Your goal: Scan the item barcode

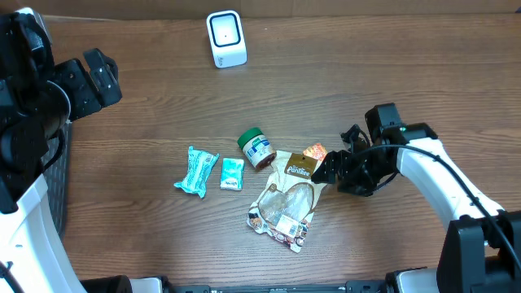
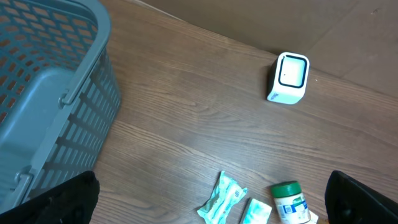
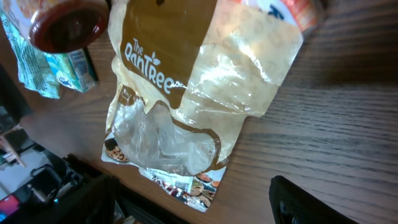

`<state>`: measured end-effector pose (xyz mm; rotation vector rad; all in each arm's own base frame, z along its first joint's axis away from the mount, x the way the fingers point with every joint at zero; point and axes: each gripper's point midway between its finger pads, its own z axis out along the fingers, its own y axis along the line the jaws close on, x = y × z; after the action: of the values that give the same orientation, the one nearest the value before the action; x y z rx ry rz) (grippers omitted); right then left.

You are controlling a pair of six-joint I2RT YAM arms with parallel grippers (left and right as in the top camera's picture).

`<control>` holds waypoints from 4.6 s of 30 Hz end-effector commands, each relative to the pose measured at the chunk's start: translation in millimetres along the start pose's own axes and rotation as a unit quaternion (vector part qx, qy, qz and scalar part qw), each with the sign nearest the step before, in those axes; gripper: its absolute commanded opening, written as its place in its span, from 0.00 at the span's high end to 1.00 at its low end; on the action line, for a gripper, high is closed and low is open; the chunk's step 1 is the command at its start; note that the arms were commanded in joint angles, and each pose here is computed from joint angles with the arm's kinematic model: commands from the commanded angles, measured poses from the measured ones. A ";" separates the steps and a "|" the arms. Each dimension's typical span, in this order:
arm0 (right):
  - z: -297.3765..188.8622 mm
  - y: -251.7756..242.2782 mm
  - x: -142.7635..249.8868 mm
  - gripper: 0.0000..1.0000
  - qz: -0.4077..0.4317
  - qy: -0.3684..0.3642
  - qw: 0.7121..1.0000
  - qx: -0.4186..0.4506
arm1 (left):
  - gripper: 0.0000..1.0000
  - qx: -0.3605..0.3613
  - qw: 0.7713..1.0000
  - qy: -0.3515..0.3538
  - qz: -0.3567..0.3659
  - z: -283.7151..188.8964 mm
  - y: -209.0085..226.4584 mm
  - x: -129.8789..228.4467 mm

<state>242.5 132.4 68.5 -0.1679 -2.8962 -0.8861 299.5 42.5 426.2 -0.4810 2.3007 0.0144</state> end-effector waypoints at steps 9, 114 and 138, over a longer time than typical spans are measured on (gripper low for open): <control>-3.3 35.9 -33.0 0.20 -0.031 -0.063 0.997 -0.015 | 0.00 -0.005 1.000 -0.004 -0.007 -0.4 2.4 -2.4; 79.6 225.2 -129.4 0.23 -0.404 -0.038 0.913 0.044 | 0.00 -0.005 1.000 -0.004 -0.007 -0.4 2.4 -2.4; 97.6 178.9 -173.6 0.37 -0.278 -0.138 0.935 0.174 | 0.01 -0.005 1.000 -0.004 -0.007 -0.4 2.4 -2.4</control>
<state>431.0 329.1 63.7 0.6980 -3.3541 -0.4293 299.0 42.4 425.7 -0.4814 2.3033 0.0148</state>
